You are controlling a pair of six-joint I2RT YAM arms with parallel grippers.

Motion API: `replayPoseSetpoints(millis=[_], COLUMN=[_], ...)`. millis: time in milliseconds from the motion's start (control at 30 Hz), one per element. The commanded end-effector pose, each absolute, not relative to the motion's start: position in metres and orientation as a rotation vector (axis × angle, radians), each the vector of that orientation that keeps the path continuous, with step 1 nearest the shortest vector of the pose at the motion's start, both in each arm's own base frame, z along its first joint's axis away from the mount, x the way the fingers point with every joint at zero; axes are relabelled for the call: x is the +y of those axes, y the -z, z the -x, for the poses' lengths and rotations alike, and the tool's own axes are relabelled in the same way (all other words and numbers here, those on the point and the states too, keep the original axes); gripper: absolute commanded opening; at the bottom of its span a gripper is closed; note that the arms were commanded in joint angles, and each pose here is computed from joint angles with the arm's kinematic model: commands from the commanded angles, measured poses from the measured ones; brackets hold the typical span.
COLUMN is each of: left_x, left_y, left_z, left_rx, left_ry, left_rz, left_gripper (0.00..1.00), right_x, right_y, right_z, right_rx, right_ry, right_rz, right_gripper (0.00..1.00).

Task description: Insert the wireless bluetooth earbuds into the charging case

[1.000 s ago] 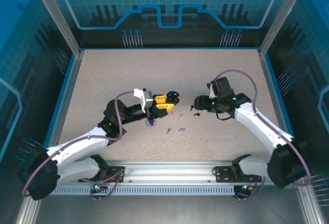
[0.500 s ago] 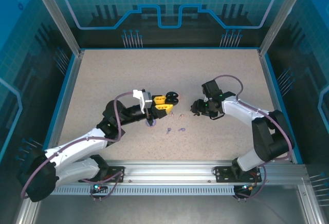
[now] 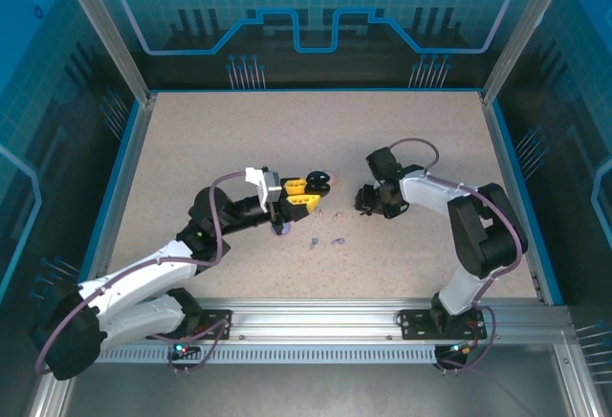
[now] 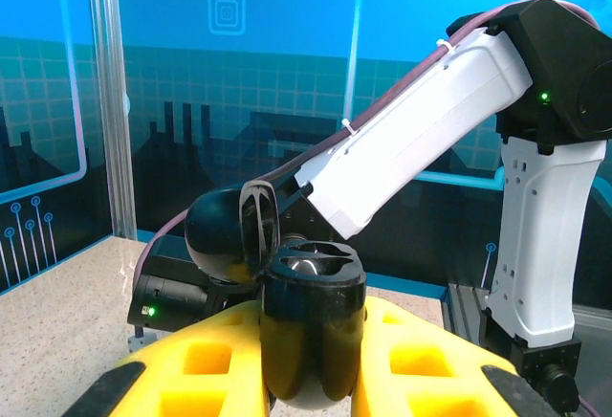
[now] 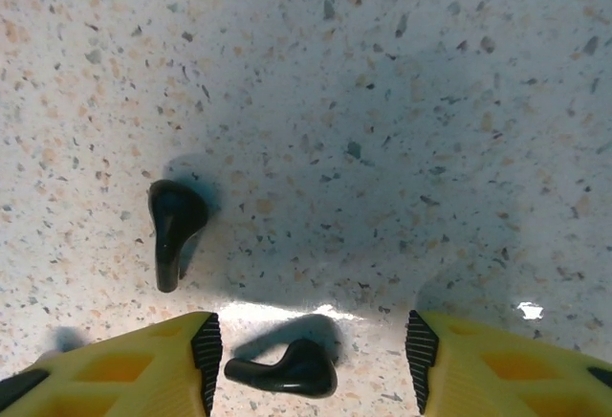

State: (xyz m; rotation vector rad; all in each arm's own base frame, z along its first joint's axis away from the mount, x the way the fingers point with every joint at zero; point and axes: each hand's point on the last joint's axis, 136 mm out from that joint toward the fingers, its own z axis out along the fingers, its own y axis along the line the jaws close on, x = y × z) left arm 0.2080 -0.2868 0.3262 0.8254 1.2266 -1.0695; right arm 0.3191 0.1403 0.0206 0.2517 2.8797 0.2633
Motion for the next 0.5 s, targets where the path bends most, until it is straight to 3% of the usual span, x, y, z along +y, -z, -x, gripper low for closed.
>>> replayPoseSetpoints(millis=[0, 467], left_x=[-0.284, -0.285], left_y=[-0.329, -0.328], left_z=[-0.205, -0.206], left_rx=[1.203, 1.209], left_ry=[1.045, 1.044], left_rz=[-0.826, -0.824], left_gripper=[0.06, 0.06], right_x=[0.140, 0.139], right_y=[-0.018, -0.020], right_z=[-0.317, -0.303], right_rx=[2.908, 2.940], right_ry=[-0.200, -0.148], right_rz=[-0.210, -0.142], right_gripper=[0.55, 0.47])
